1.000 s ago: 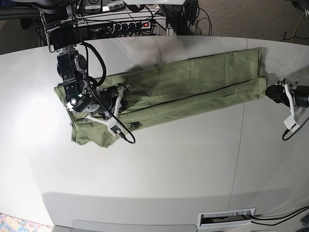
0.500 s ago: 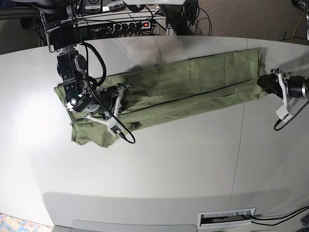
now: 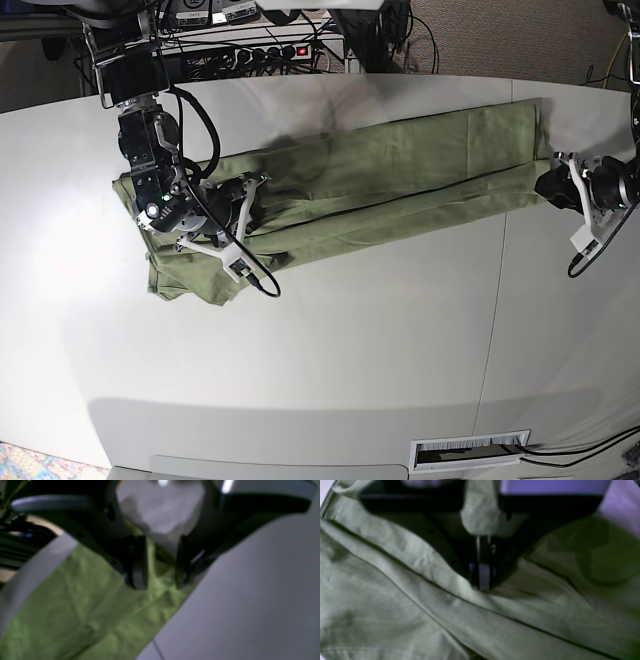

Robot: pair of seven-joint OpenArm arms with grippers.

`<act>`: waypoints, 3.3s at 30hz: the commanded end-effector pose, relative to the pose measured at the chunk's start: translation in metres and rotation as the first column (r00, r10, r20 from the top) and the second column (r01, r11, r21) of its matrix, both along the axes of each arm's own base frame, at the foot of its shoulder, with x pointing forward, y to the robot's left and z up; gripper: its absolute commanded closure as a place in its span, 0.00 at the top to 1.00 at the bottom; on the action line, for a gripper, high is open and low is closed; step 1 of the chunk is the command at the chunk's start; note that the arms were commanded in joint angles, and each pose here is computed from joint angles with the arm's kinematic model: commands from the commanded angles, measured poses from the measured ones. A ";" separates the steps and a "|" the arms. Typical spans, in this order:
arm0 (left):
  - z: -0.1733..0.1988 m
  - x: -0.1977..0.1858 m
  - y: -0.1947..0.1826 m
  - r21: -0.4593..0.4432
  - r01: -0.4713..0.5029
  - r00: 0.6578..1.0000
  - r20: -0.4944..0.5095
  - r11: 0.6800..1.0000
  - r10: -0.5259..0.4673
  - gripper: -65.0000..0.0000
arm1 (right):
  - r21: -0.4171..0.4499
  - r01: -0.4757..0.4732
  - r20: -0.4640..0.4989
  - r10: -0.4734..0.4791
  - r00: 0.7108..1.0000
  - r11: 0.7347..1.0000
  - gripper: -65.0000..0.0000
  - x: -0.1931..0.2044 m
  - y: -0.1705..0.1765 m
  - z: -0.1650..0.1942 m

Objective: Fold the T-shirt properly
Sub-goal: 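Drag the shirt end with the left gripper toward the right gripper, then release and regrasp the shirt end with the left gripper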

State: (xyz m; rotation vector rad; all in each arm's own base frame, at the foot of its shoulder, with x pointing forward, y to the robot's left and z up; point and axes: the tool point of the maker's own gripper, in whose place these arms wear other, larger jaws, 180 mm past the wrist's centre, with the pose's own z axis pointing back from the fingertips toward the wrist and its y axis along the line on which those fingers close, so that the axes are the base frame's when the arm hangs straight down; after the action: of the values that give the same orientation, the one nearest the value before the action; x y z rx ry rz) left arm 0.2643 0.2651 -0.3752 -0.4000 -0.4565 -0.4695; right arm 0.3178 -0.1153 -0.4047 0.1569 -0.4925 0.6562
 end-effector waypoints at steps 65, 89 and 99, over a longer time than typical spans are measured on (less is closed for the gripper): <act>-0.016 -0.039 0.035 0.418 0.113 0.994 -0.040 0.901 -0.106 0.07 | -0.074 0.010 -0.011 -0.010 1.000 0.997 0.02 0.000 -0.014 -0.003; 0.033 0.001 -0.024 0.315 0.120 0.949 0.241 0.941 -0.202 0.07 | -0.073 0.010 -0.011 -0.010 1.000 0.997 0.02 0.000 -0.014 -0.003; 0.051 0.025 -0.024 0.327 0.065 0.897 0.395 0.943 -0.198 0.07 | -0.072 0.010 -0.009 -0.010 1.000 0.997 0.02 0.000 -0.014 -0.003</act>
State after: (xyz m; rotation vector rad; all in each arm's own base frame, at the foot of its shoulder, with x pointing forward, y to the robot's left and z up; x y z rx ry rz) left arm 0.2798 0.2391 -0.3387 -0.0358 -0.7248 -0.7463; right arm 0.3191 -0.1165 -0.4048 0.1425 -0.4967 0.6612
